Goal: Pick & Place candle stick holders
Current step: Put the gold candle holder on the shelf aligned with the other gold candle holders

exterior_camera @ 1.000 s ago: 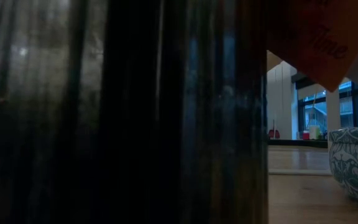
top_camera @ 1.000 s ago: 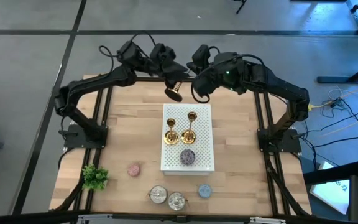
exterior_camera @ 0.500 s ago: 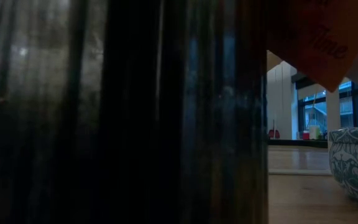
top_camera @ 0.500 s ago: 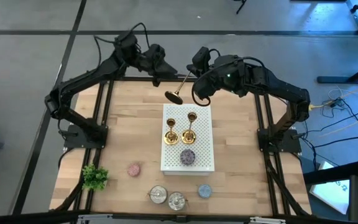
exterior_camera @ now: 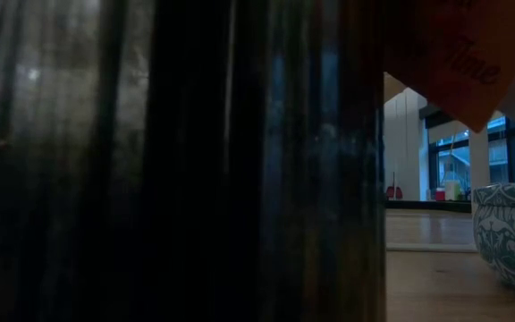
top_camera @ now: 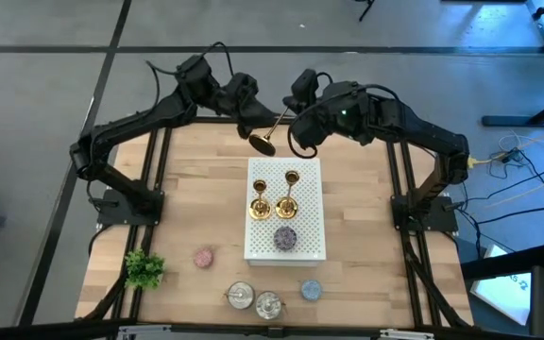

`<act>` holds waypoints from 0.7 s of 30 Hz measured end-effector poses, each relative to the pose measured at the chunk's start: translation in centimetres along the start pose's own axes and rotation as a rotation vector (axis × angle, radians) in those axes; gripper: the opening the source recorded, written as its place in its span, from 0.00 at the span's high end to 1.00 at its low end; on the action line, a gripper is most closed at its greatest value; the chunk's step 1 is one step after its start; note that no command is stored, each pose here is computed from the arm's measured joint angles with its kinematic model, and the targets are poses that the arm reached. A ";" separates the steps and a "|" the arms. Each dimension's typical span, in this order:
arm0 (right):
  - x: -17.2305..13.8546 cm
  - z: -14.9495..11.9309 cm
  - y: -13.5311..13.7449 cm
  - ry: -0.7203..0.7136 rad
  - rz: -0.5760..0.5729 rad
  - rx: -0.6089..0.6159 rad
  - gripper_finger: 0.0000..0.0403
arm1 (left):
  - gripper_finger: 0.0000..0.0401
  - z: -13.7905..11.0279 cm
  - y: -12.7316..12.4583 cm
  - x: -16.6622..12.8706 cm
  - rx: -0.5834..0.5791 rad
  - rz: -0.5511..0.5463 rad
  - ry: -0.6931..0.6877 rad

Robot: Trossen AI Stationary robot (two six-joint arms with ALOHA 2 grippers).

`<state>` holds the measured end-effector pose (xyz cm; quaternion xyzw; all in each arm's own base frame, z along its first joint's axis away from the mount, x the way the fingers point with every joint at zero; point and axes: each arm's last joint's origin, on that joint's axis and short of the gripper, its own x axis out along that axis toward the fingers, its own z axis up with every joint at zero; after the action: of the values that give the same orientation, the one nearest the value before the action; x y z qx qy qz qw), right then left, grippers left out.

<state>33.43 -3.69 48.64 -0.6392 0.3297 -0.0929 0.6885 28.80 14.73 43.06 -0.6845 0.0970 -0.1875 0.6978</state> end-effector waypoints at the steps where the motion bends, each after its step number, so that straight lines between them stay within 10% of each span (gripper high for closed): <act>1: 0.0 -0.1 0.0 0.002 -0.001 0.002 0.96 | 0.65 -0.1 0.0 0.2 -0.002 0.001 0.008; 21: 0.3 -0.6 -0.2 0.017 -0.007 0.011 0.96 | 0.66 -1.5 0.1 1.8 -0.024 -0.010 0.046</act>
<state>33.35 -4.33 48.74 -0.6359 0.3328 -0.1028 0.6887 29.86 12.60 43.12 -0.6888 0.1118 -0.2054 0.6861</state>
